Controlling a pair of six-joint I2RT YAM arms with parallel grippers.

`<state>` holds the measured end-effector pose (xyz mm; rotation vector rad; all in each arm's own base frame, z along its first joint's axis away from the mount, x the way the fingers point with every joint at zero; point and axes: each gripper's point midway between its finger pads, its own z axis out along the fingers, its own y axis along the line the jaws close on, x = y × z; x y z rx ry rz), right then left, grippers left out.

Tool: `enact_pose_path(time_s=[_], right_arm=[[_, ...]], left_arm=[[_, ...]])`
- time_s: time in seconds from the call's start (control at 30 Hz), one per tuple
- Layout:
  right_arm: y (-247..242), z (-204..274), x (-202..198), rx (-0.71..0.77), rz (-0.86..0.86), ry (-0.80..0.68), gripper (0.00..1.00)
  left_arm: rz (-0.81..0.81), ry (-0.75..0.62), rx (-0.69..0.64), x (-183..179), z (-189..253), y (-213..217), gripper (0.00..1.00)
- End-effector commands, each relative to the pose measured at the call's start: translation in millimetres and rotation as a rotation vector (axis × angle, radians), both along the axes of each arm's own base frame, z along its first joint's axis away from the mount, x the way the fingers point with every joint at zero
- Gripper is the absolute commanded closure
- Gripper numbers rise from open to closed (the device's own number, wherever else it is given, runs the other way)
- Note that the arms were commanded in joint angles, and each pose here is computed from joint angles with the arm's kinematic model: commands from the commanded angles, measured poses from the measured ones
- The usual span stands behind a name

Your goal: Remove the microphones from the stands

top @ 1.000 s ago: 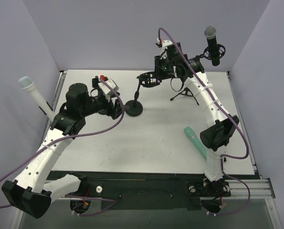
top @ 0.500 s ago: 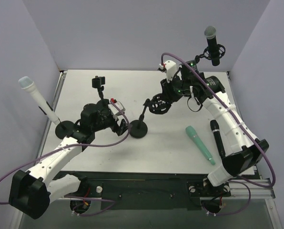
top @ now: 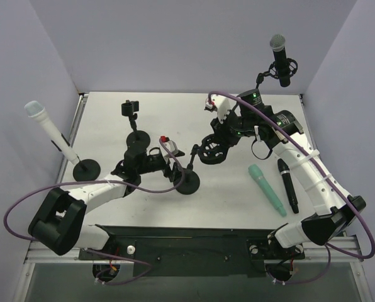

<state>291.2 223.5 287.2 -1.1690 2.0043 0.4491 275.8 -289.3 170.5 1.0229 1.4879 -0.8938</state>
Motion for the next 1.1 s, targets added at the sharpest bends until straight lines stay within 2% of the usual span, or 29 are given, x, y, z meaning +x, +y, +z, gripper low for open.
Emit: enact_pose_path(time_s=[0.0, 0.13, 0.27, 0.3, 0.33, 0.37, 0.4, 0.43, 0.5, 0.63, 0.77, 0.87, 0.97, 1.07], right_arm=[[-11, -12, -13, -0.074, 0.024, 0.041, 0.90], [-12, -12, -11, -0.084, 0.016, 0.035, 0.90], [-15, -16, -12, -0.092, 0.001, 0.052, 0.87], [-16, -18, -13, -0.093, -0.008, 0.064, 0.83], [-17, -17, -14, -0.093, -0.017, 0.069, 0.68], [-20, -19, -15, -0.097, -0.043, 0.094, 0.57], [-21, -12, -15, -0.085, -0.049, 0.090, 0.50], [-26, -12, -17, -0.089, -0.076, 0.116, 0.40], [-30, 8, -18, -0.031, -0.134, 0.120, 0.34], [-32, 39, -31, 0.060, -0.161, 0.120, 0.25], [-26, 68, -40, 0.117, -0.104, 0.083, 0.23], [-13, 67, -49, 0.122, -0.040, 0.122, 0.23], [6, 59, -49, 0.118, 0.010, 0.160, 0.25], [21, 38, -38, 0.031, 0.041, 0.156, 0.26]], left_arm=[[-0.107, -0.074, -0.080, -2, 23, -22, 0.19], [-0.163, -0.061, -0.048, 0, 0, -30, 0.35], [-0.159, -0.083, -0.055, 7, 2, -34, 0.52], [-0.161, -0.089, -0.057, 7, 5, -35, 0.62], [-0.161, -0.099, -0.059, 7, 9, -36, 0.67], [-0.156, -0.100, -0.055, 8, 10, -35, 0.76], [-0.151, -0.103, -0.054, 10, 13, -35, 0.80], [-0.158, -0.096, -0.034, 8, 9, -34, 0.90], [-0.157, -0.089, 0.001, 6, 5, -27, 0.99], [-0.167, -0.102, 0.066, -3, 5, -17, 1.00], [-0.204, -0.098, 0.165, -11, -2, -9, 1.00], [-0.229, -0.095, 0.239, -14, -14, -3, 1.00], [-0.221, -0.130, 0.257, -11, -12, -3, 1.00], [-0.215, -0.125, 0.271, -8, -10, -5, 1.00]])
